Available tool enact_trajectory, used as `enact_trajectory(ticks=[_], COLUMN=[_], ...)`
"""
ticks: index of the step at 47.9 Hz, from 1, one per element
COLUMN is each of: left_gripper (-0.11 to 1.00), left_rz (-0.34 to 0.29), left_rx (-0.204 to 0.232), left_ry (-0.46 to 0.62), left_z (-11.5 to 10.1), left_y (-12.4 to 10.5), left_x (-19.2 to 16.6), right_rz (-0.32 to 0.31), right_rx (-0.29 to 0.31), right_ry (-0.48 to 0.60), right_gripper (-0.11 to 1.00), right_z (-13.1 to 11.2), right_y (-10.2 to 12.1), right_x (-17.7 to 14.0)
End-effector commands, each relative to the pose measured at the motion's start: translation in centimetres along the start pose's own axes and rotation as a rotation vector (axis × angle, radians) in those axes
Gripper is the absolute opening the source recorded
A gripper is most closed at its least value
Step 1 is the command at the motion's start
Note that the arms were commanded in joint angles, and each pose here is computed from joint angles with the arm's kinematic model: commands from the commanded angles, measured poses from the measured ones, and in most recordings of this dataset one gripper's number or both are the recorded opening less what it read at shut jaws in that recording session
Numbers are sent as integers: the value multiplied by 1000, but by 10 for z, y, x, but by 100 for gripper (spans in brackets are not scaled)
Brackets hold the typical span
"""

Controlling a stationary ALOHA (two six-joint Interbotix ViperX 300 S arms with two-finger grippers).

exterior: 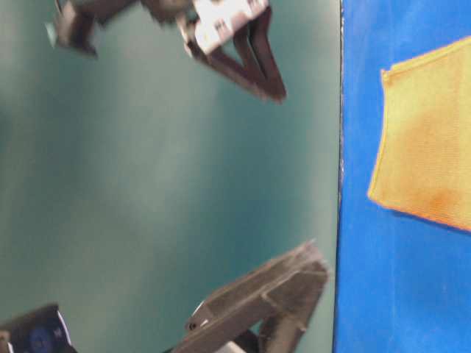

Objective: Fold the orange towel.
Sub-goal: 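Withdraw both grippers outward to the sides, then move both grippers to the towel's far end and grasp its corners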

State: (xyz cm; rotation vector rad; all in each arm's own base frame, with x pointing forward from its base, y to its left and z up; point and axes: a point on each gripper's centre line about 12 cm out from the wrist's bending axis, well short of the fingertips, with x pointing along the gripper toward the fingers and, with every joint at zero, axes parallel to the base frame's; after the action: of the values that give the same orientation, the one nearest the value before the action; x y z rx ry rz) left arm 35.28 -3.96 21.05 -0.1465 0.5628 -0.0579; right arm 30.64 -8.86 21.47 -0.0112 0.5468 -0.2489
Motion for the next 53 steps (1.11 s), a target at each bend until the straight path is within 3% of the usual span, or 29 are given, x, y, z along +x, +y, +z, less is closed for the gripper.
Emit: enact_trajectory(ticks=[1, 12, 22, 46, 53], left_gripper=[69, 69, 69, 69, 69], left_rz=[20, 76, 101, 109, 138], left_rx=[-16, -45, -56, -57, -61], left_ry=[-105, -255, -316, -310, -301], left_z=[12, -2, -19, -16, -6], left_y=[13, 40, 50, 53, 63], left_x=[-17, -52, -73, -65, -52], right_rz=[34, 125, 189, 186, 124], right_rx=[18, 85, 122, 122, 161], right_ry=[-89, -199, -253, -259, -262], right_gripper=[63, 63, 63, 63, 63], right_z=[4, -18, -34, -30, -23], right_y=[9, 30, 40, 39, 23], right_x=[-23, -65, -76, -76, -73])
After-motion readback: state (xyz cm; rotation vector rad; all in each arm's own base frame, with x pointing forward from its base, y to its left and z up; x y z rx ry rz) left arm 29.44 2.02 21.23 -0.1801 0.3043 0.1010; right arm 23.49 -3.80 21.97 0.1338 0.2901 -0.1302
